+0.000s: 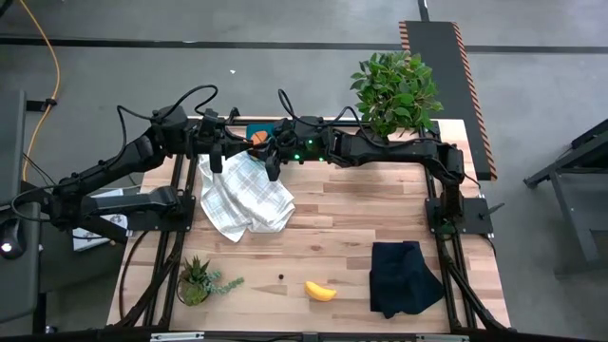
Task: Pick and placing Produce into tupperware
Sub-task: Put the yellow corn into the blue bin
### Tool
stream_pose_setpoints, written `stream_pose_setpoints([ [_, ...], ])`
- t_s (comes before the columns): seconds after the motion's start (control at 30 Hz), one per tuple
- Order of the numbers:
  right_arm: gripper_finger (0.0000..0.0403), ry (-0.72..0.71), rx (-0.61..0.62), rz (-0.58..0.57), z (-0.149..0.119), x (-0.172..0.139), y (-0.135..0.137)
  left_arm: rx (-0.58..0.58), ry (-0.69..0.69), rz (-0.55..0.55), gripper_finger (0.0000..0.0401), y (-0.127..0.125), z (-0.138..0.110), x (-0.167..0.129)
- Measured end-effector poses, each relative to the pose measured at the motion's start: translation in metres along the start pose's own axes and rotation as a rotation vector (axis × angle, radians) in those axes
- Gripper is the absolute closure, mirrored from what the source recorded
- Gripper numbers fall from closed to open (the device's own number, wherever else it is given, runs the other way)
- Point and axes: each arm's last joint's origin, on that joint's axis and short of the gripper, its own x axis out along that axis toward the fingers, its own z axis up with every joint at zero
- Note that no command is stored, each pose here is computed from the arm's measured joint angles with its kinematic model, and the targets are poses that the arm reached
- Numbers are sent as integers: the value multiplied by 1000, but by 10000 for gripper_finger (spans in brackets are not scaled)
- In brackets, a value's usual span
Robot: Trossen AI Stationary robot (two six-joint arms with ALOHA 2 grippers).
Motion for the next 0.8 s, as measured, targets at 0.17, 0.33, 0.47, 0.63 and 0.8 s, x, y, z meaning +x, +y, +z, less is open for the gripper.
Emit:
stream_pose_setpoints([
  [0.17, 322, 2, 3, -1, 0, 0, 0, 5, 0, -1, 366, 0, 0, 0],
  [0.33, 279, 29, 10, -23, -2, 0, -5, 10, 1, 0, 366, 0, 0, 0],
  [0.47, 258, 80, 19, -44, -5, -1, -9, 16, 5, 5, 366, 1, -1, 0],
  [0.63, 251, 150, 8, -64, -12, -2, -11, 25, 8, 27, 366, 1, -2, 0],
  [0.8, 251, 272, 1, -86, -23, -4, -14, 37, -2, 68, 366, 3, -2, 0],
])
